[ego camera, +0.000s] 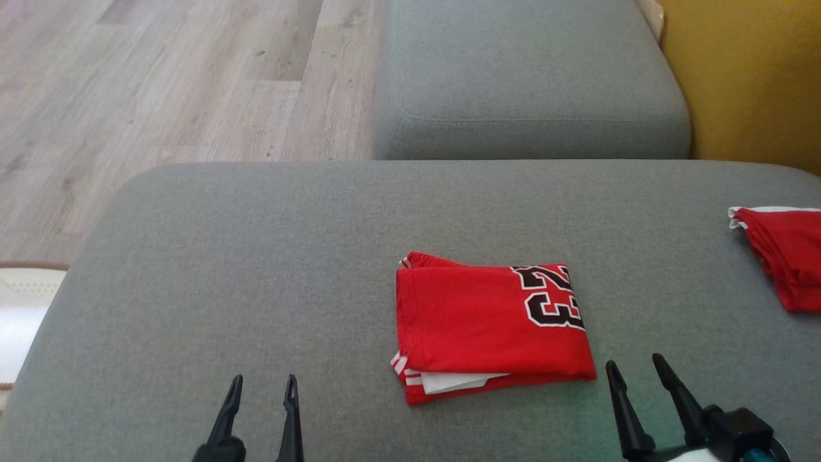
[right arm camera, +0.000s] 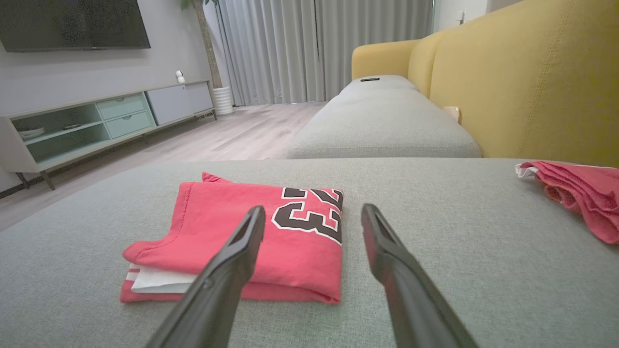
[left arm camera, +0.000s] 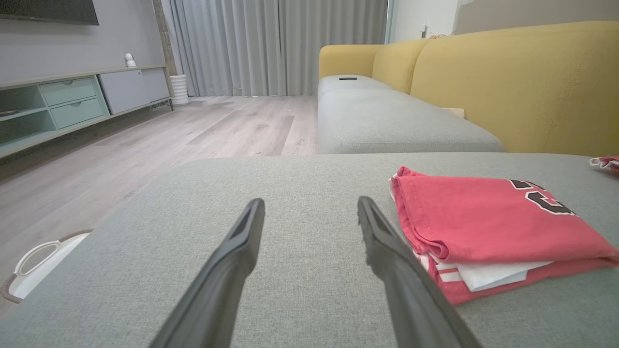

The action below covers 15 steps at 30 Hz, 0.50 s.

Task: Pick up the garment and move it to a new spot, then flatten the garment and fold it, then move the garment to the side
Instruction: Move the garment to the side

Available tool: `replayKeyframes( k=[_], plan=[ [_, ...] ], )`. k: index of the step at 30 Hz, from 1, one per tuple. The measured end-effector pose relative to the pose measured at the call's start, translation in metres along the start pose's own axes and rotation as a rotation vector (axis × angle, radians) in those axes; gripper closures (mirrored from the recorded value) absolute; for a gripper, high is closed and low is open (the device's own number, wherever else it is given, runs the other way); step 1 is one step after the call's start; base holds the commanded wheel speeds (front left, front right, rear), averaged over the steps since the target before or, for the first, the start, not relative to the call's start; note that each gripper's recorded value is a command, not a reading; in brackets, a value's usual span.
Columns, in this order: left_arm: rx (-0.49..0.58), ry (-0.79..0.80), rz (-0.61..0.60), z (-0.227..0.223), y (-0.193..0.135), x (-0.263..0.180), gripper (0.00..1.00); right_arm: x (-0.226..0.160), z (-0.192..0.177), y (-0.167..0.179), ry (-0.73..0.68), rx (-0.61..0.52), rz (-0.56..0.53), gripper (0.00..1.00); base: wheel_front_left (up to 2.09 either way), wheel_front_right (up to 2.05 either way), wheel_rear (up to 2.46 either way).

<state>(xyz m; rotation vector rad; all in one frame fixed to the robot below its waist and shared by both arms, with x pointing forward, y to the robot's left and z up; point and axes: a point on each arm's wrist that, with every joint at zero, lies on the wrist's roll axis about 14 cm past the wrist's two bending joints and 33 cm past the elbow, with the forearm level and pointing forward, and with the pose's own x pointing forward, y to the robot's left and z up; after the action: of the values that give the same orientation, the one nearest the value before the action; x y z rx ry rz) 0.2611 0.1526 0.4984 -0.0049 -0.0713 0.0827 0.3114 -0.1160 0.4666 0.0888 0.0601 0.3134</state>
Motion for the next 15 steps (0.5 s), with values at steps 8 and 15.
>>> replayKeyframes(
  k=[8,15],
  plan=[
    [-0.004,0.030,-0.016,-0.007,-0.007,0.001,0.00,0.002,-0.027,0.003,0.092,0.019,0.022,0.00,0.00,0.00,0.00],
    [-0.006,0.053,-0.032,-0.011,-0.017,0.006,0.00,0.041,-0.029,-0.013,0.163,0.069,0.030,0.00,0.00,0.00,0.00]
  ],
)
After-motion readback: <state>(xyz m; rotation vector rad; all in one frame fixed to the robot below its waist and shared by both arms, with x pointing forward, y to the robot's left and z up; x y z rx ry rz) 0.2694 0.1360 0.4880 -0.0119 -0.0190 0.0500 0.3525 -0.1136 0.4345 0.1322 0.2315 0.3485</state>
